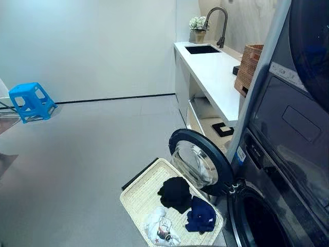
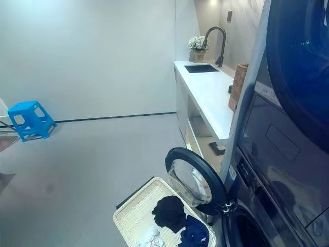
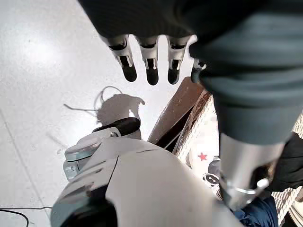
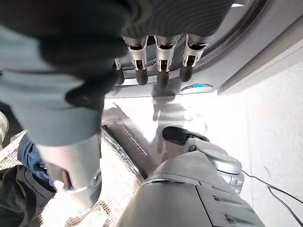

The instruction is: Put the clothes into the washing machine.

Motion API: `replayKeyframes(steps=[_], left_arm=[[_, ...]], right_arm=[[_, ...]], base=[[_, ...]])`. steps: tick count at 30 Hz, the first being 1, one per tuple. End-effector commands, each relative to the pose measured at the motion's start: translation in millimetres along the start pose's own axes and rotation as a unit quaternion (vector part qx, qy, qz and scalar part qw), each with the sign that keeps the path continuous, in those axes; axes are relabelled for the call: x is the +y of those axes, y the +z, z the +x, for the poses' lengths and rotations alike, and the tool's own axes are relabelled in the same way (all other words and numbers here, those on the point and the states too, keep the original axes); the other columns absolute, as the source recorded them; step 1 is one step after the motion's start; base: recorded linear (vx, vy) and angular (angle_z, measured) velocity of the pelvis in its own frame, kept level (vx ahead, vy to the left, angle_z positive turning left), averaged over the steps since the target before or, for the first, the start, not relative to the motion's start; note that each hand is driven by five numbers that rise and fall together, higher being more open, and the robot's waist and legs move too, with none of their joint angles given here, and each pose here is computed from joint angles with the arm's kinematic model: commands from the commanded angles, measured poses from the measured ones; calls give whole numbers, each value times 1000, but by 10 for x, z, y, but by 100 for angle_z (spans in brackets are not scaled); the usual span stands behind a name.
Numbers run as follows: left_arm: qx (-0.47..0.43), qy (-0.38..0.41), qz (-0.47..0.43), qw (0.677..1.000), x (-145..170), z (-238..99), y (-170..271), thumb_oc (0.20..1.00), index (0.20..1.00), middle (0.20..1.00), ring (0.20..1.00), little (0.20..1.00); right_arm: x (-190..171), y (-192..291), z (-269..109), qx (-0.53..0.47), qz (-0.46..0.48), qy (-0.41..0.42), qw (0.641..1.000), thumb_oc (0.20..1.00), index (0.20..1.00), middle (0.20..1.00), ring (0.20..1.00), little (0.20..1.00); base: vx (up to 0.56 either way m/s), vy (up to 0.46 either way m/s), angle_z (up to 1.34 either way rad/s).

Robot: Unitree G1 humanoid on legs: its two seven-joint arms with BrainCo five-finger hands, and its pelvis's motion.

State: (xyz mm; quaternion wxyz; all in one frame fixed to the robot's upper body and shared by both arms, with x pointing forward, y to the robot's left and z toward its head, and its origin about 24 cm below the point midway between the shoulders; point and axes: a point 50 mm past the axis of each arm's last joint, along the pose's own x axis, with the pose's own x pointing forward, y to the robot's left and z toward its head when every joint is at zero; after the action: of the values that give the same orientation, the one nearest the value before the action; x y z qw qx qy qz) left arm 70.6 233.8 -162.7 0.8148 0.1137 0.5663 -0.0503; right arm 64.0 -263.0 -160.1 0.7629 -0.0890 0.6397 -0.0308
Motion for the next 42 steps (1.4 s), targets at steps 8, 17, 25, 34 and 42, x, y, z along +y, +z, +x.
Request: replayKeyframes(steps=[8, 17, 25, 34, 42], left_arm=[[-17, 9, 28, 999, 79, 53, 252, 1000, 1000, 1000, 1000, 1000], [-18, 9, 28, 999, 75, 52, 245, 1000, 1000, 1000, 1000, 1000], [-20, 10, 28, 999, 87, 50, 252, 1000, 1000, 1000, 1000, 1000], [-62, 69, -34, 995, 249, 35, 389, 1000, 1000, 1000, 1000, 1000], [-238, 177, -89, 951, 578, -87, 1156, 1000, 1000, 1000, 1000, 1000]], right_arm=[[72, 251, 18, -18, -10, 3, 1000, 1000, 1000, 1000, 1000, 1000], [84, 243, 19, -17, -10, 3, 1000, 1000, 1000, 1000, 1000, 1000], [82, 248, 19, -18, -10, 3, 1000, 1000, 1000, 1000, 1000, 1000], [-8, 345, 5, -30, -6, -4, 1000, 1000, 1000, 1000, 1000, 1000], [-163, 724, -49, -87, 18, -31, 996, 1000, 1000, 1000, 1000, 1000]], base=[[-12, -12, -1], [0, 0, 0], [0, 0, 0], [47, 8, 0], [-77, 7, 2]])
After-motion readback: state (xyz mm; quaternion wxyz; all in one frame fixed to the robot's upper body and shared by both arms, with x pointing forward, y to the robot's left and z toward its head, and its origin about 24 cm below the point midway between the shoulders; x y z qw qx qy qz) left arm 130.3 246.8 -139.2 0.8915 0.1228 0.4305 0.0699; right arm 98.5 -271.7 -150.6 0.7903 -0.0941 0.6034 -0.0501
